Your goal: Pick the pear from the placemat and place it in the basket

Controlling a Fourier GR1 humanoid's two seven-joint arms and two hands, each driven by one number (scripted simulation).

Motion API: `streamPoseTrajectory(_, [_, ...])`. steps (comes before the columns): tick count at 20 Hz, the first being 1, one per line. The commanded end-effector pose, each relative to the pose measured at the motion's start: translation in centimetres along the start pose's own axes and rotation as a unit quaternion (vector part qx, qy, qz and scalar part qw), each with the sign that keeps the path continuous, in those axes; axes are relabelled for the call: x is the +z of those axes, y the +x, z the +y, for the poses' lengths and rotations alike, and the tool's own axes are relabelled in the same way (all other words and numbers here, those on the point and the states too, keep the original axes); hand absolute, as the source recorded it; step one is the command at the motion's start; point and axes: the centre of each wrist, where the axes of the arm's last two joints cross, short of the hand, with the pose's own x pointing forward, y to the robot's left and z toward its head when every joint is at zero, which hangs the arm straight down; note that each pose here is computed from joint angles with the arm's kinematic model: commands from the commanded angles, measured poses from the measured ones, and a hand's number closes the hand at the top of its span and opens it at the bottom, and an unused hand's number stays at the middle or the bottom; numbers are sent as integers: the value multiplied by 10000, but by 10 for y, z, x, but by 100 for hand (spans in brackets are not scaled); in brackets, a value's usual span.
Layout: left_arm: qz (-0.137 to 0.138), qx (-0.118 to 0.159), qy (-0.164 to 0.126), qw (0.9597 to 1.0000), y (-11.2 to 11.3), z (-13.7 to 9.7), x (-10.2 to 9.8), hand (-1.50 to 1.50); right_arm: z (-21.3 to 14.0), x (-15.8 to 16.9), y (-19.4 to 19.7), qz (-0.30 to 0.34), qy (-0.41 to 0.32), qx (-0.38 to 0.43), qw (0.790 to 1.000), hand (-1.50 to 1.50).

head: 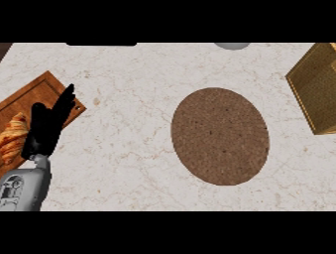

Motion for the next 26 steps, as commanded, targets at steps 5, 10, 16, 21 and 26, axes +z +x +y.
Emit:
streamPoseTrajectory(5, [-39, -68, 55, 10000, -1, -2, 2, 0, 4, -37, -93, 338, -15, 305, 9990, 150])
streamPoseTrajectory(10, [-11, -5, 73, 10000, -19, -1, 0, 0, 15, -52, -131, -2, 147, 269, 9995, 150])
streamPoseTrajectory(16, [-40, 2, 1, 10000, -3, 5, 3, 0, 41, -60, -158, -62, 413, 202, 9989, 150])
streamPoseTrajectory(21, [-119, 0, 14, 9999, -3, -2, -8, 0, 83, -64, -172, -33, 541, 363, 9979, 150])
streamPoseTrajectory(26, [-55, 16, -95, 9999, 0, -8, -2, 0, 81, -66, -204, 594, 867, -691, 9921, 150])
